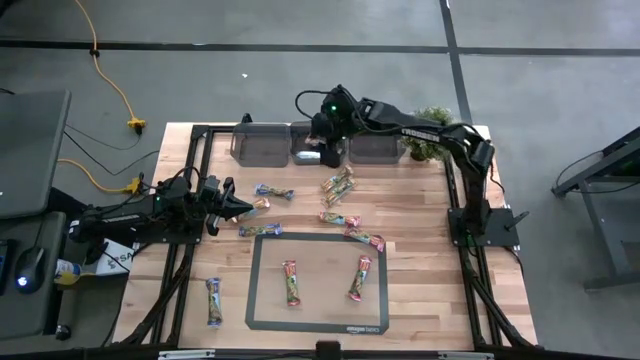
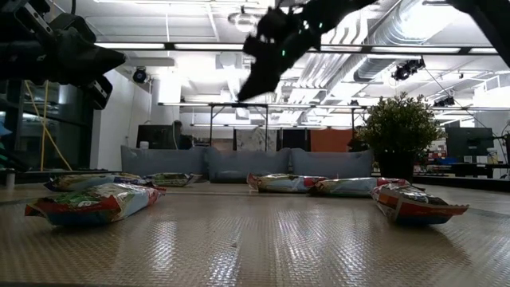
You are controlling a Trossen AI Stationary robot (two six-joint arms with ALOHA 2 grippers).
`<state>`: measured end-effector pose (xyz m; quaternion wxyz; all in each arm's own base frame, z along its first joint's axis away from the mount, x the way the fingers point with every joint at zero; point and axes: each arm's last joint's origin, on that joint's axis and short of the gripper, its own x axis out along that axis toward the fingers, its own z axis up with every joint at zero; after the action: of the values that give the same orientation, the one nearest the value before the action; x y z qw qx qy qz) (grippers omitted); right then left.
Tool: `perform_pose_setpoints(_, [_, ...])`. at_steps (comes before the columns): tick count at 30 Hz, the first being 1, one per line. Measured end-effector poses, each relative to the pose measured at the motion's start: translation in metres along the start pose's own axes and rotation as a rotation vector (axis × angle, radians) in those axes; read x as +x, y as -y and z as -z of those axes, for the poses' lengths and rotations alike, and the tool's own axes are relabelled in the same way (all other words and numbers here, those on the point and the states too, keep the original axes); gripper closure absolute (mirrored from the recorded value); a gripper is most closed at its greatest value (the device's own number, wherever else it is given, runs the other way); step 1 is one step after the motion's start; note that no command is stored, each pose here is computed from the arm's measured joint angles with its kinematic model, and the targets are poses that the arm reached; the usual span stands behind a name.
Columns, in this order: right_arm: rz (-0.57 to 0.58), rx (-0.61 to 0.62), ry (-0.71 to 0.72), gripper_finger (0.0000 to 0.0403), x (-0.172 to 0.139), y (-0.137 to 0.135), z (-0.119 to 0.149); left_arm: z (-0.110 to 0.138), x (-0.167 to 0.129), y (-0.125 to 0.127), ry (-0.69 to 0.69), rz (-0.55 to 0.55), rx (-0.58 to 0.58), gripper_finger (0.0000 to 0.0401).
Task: Pick and place Granola Bars by type
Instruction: Put the yellow granola bar into the middle black bin
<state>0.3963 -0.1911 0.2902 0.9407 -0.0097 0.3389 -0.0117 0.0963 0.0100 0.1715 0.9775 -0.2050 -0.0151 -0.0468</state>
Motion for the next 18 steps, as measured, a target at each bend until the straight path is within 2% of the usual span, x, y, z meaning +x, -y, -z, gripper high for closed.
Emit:
perform_pose_setpoints(4, [-0.123, 0.079, 0.021, 0.0217, -0.010, -0.017, -0.007, 0.000, 0.000, 0.000, 0.000, 0.000, 0.000, 0.0400])
perform_pose_setpoints(8, [-0.309, 0.151, 0.028, 0.0217, -0.018, -0.036, -0.012, 0.000, 0.000, 0.000, 0.000, 0.000, 0.000, 0.0400])
perform_pose_setpoints(13, [-0.515, 0.234, -0.047, 0.0217, -0.015, -0.063, -0.011, 0.000, 0.000, 0.000, 0.000, 0.000, 0.000, 0.0400])
perform_pose_setpoints(18, [-0.592, 0.231, -0.153, 0.0217, -0.010, -0.093, -0.005, 0.000, 0.000, 0.000, 0.000, 0.000, 0.000, 0.0400])
